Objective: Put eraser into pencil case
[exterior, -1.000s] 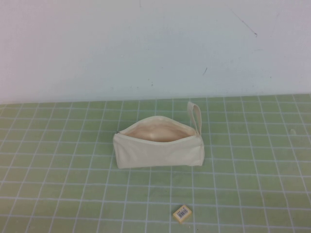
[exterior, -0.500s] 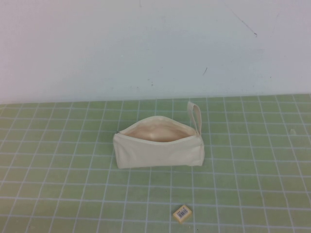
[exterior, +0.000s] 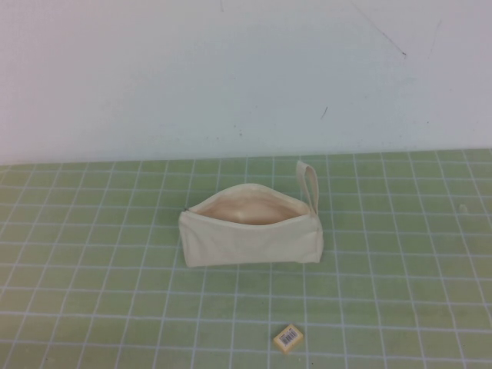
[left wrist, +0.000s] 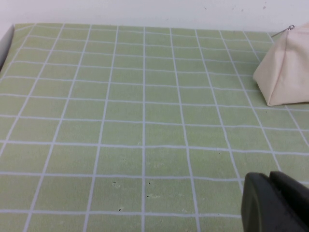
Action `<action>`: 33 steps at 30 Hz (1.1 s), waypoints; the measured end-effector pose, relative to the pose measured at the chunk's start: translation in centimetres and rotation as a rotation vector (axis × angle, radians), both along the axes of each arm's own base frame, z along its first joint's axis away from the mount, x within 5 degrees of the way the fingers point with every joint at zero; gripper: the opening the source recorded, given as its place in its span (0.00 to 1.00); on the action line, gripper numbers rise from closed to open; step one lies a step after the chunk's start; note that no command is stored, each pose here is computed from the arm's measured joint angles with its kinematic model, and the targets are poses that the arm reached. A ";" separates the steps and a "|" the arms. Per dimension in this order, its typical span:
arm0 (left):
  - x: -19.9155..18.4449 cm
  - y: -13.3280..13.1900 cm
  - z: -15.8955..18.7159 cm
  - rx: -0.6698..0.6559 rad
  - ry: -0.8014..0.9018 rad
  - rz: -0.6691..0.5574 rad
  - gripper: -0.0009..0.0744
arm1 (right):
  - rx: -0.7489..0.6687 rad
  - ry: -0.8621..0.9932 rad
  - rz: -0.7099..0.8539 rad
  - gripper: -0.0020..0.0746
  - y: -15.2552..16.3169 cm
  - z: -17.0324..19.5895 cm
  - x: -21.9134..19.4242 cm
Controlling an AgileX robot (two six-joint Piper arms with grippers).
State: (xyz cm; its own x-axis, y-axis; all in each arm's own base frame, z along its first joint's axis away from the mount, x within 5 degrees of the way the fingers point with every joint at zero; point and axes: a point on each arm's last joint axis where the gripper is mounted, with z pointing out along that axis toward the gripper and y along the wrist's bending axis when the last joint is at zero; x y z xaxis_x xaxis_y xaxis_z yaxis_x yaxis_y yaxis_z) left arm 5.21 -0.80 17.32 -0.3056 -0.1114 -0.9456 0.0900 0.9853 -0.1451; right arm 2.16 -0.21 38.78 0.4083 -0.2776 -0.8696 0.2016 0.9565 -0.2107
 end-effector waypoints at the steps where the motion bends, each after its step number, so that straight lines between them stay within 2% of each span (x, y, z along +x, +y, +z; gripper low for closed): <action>1: 0.0 0.0 0.0 0.000 0.000 0.000 0.01 | 0.010 0.058 0.005 0.03 0.0 0.3 0.5; 7: 0.0 0.0 0.0 0.000 0.000 0.000 0.01 | 0.071 0.495 0.045 0.02 -0.2 -0.1 5.6; 10: 0.0 0.0 0.0 0.000 0.000 0.000 0.01 | -0.030 0.738 0.095 0.02 0.1 -1.9 8.1; 14: 0.0 0.0 0.0 0.000 0.000 0.000 0.01 | -0.171 0.950 0.282 0.03 1.3 -4.1 10.8; 17: 0.0 0.0 0.0 0.000 0.000 0.000 0.01 | -0.212 1.078 0.396 0.02 1.8 -6.0 13.1; 22: 0.0 0.0 0.0 0.002 0.000 -0.001 0.01 | -0.248 1.264 0.501 0.03 2.4 -9.8 17.5; 27: 0.0 0.0 0.0 0.002 0.000 -0.001 0.01 | -0.319 1.403 0.675 0.03 6.5 -13.4 19.6; 29: 0.0 0.0 0.0 0.002 0.000 -0.001 0.01 | -0.363 1.445 0.755 0.03 9.5 -14.8 19.7; 33: 0.0 0.0 0.0 0.002 0.000 -0.001 0.01 | -0.420 1.449 0.816 0.03 14.3 -17.1 19.6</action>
State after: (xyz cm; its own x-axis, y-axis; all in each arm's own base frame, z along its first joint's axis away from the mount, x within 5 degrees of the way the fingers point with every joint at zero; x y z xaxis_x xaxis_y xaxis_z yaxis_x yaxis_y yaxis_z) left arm 5.21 -0.80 17.32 -0.3054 -0.1096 -0.9459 0.0906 0.9855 -0.1434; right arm 21.77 14.08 21.63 -0.4454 -0.7018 -0.5560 -0.8401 0.5423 -0.0116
